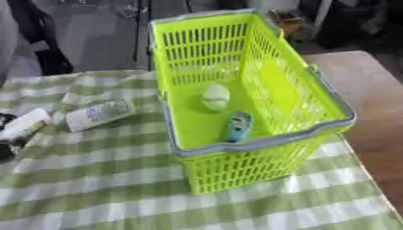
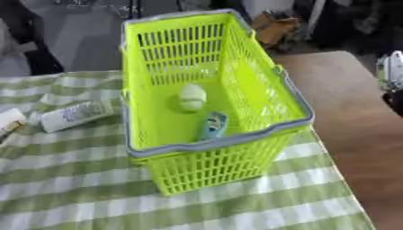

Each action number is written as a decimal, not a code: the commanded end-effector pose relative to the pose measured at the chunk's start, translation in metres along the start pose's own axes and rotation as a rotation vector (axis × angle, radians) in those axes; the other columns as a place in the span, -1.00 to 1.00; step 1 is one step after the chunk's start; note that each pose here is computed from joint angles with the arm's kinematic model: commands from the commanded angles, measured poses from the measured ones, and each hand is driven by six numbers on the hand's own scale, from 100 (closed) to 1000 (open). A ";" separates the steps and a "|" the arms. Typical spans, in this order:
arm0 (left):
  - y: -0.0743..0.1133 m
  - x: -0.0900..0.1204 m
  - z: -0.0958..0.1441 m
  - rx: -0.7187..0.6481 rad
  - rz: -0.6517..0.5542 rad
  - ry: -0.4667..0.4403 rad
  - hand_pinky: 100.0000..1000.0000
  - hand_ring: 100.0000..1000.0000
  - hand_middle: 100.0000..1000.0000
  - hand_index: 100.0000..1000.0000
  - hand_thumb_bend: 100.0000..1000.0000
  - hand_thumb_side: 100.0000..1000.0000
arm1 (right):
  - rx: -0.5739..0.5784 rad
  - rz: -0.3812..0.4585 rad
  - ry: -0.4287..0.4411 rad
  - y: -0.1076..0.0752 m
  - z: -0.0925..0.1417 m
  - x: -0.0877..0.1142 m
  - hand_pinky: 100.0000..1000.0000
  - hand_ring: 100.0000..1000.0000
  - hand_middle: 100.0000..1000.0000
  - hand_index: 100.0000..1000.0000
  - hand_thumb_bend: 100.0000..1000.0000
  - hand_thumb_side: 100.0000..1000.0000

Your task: Pick up objects on the table and place them in the box.

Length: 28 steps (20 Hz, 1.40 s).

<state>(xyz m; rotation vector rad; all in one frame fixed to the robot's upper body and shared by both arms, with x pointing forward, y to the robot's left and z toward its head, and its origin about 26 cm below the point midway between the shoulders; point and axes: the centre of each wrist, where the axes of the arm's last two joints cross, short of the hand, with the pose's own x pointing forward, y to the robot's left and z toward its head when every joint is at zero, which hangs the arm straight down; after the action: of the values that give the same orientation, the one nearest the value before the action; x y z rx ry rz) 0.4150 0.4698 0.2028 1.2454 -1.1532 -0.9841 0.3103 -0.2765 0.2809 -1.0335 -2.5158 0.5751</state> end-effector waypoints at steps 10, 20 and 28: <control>0.053 0.029 0.012 0.221 0.147 -0.170 0.05 -0.12 -0.90 -0.56 -1.00 -0.78 | 0.003 0.003 0.006 -0.003 0.003 0.002 0.09 0.10 0.20 0.51 -0.87 0.13; 0.093 0.111 0.012 0.261 0.267 -0.448 0.05 -0.12 -0.89 -0.55 -1.00 -0.76 | 0.028 -0.012 0.018 0.001 0.008 0.002 0.09 0.09 0.20 0.51 -0.87 0.13; 0.102 0.176 0.015 0.254 0.263 -0.631 0.06 -0.11 -0.86 -0.53 -1.00 -0.80 | 0.043 -0.025 0.023 0.003 0.011 0.002 0.08 0.09 0.20 0.51 -0.87 0.13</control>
<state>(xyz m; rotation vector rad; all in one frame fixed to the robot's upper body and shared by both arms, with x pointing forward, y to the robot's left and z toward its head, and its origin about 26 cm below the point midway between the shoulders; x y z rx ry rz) 0.4301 0.3091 0.3045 0.9306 -1.8899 -1.0719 0.3100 -0.2762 0.2631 -0.9826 -2.4521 0.5977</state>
